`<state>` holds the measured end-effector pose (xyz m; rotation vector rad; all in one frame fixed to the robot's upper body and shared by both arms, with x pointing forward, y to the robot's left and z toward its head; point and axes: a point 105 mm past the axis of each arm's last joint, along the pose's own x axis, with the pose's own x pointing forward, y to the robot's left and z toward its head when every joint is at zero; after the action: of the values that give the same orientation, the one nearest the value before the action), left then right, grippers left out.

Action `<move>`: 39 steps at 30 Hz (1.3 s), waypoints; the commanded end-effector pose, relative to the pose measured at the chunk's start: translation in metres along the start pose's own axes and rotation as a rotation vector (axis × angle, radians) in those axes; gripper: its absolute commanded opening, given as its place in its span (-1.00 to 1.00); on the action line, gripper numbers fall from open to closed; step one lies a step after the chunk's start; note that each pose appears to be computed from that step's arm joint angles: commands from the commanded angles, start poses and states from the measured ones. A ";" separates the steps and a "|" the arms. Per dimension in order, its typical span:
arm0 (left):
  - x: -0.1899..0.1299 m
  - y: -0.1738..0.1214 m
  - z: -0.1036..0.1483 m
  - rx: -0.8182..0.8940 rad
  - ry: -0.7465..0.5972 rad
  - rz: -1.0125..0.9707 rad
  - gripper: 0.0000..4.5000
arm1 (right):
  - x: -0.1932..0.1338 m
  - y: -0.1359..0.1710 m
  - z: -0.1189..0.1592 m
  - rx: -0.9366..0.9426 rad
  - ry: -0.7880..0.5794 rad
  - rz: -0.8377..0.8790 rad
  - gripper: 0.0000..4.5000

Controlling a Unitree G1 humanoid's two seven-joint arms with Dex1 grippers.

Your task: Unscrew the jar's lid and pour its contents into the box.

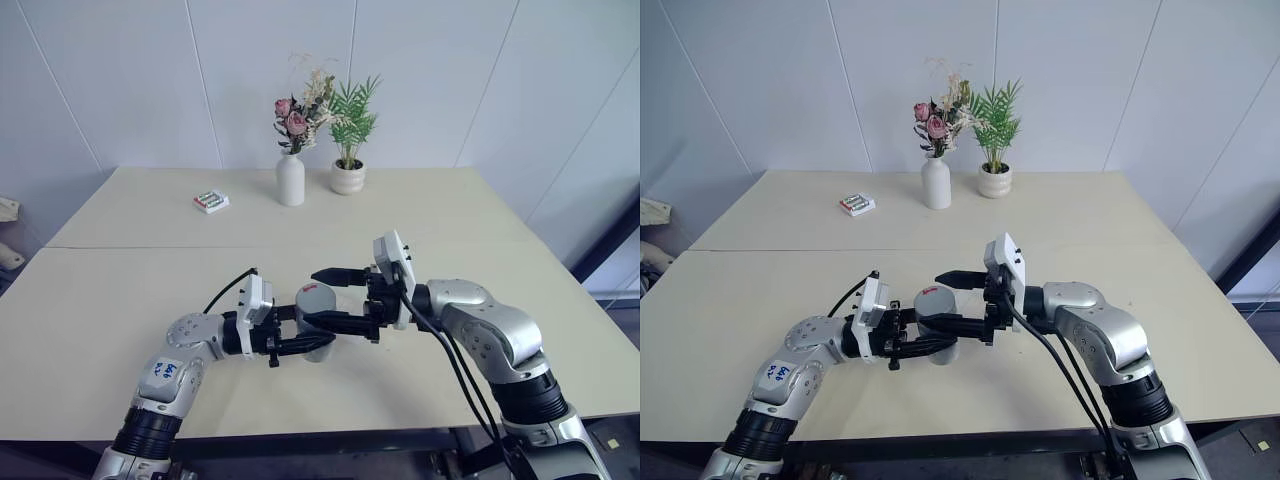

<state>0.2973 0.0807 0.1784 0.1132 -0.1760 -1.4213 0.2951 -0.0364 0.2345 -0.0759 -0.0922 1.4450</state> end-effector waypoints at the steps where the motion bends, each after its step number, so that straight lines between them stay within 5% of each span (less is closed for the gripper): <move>1: 0.003 -0.006 0.011 0.041 -0.025 -0.033 -0.09 | -0.008 -0.002 0.018 -0.050 -0.037 -0.031 0.99; 39: 0.003 -0.003 0.011 0.040 -0.022 -0.030 -0.09 | -0.043 -0.018 0.011 -0.037 0.011 -0.127 0.99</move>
<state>0.2976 0.0813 0.1772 0.1137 -0.1662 -1.4216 0.3044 -0.0738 0.2430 -0.0943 -0.0968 1.3392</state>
